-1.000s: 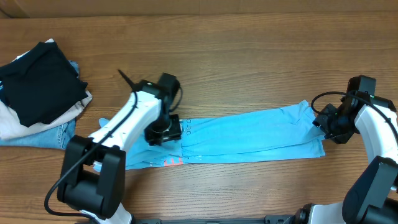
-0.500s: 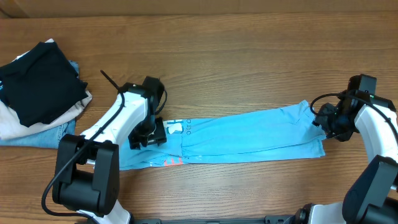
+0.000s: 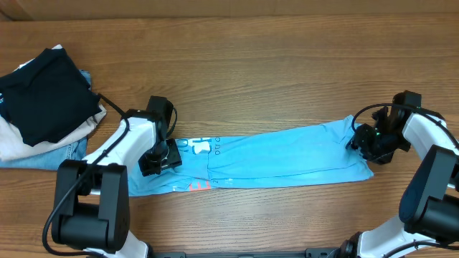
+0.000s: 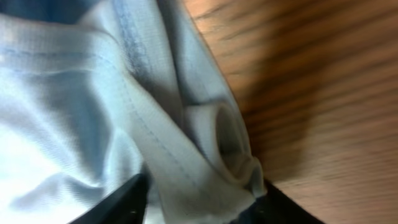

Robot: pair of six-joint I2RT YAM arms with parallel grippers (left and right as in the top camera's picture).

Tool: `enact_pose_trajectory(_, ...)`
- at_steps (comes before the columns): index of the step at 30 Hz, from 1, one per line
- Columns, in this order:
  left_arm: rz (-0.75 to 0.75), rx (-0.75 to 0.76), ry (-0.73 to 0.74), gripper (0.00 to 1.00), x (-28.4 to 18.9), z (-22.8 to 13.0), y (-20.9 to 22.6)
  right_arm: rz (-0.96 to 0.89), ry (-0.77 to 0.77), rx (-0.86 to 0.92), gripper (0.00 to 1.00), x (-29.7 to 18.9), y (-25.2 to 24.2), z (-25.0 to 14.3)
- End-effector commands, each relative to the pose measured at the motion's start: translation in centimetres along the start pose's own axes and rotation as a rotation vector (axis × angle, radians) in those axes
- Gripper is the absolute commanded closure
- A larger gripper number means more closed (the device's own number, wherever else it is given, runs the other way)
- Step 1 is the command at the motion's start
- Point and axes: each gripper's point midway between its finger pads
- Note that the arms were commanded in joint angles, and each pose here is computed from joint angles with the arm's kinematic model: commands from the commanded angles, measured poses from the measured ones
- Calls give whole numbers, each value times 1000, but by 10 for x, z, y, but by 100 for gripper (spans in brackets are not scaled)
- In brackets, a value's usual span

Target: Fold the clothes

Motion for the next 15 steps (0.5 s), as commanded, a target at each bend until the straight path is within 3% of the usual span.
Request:
enact_pose_trajectory(1,56,-18,-52,41,14,11,14,99,45,-25,51,7,17,-7)
enact_pose_trajectory(7,86,-48,-105,41,13,28,33,103,45,-24,63,7,17,-7)
enact_pose_trajectory(12,49,-43,-152,41,12,47,42,108,42,-25,87,7,18,-6)
enact_pose_trajectory(15,13,-18,-149,40,10,50,38,108,40,-26,96,7,18,-6)
Point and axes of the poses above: each gripper's point midway between its finger pads, its own x axis out along the fingers, its own y axis along the line the jaws close on, z = x × y, and after that the axes turned 5 degrees about x, right-handed
